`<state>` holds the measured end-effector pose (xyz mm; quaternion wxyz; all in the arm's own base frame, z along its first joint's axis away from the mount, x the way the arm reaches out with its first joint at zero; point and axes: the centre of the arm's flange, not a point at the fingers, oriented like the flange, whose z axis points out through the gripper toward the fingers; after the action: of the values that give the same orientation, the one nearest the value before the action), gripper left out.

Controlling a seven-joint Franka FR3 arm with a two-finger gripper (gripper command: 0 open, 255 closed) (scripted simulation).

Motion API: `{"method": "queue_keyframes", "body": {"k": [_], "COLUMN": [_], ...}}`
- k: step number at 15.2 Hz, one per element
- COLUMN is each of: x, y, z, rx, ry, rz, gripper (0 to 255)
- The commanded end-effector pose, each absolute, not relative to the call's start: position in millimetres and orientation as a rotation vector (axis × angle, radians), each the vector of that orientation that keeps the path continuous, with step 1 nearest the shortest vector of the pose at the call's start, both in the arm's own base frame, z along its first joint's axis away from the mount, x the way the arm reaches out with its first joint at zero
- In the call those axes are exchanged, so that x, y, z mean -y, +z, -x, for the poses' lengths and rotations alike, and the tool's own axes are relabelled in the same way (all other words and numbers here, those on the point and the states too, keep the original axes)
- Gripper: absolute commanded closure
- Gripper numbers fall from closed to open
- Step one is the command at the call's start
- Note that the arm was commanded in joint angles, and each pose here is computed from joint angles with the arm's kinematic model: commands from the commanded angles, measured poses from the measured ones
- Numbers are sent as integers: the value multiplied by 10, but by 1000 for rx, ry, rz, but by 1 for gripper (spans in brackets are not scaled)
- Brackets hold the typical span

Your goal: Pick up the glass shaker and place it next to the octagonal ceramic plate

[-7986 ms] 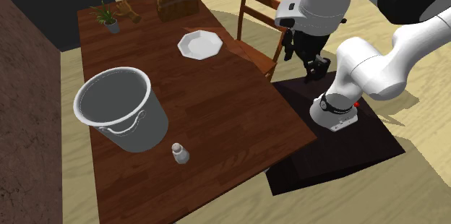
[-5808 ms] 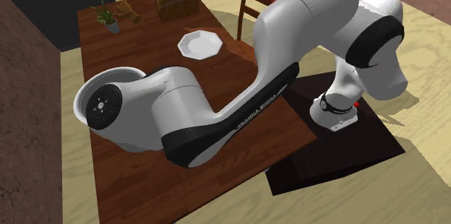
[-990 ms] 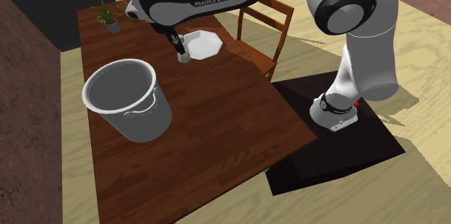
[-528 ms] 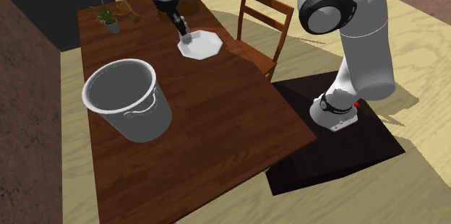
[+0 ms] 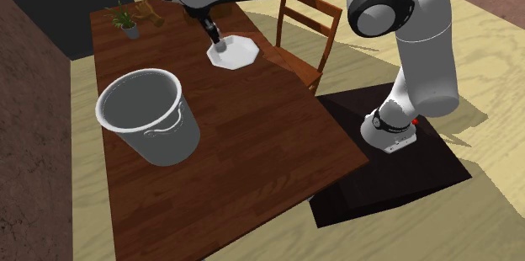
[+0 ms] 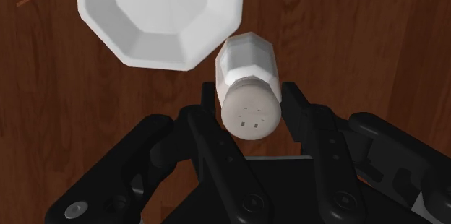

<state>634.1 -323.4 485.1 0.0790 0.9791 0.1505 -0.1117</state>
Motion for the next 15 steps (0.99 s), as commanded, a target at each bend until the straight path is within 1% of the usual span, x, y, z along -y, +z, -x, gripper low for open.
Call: {"method": "queue_keyframes", "body": {"k": [1,15], "x": [3227,3227], "y": [4742,4003], "z": [-6343,-6343], "rx": [-450,-450], "ry": [-333,-333], "rz": [-2930,-2930], "gripper": [255,255]}}
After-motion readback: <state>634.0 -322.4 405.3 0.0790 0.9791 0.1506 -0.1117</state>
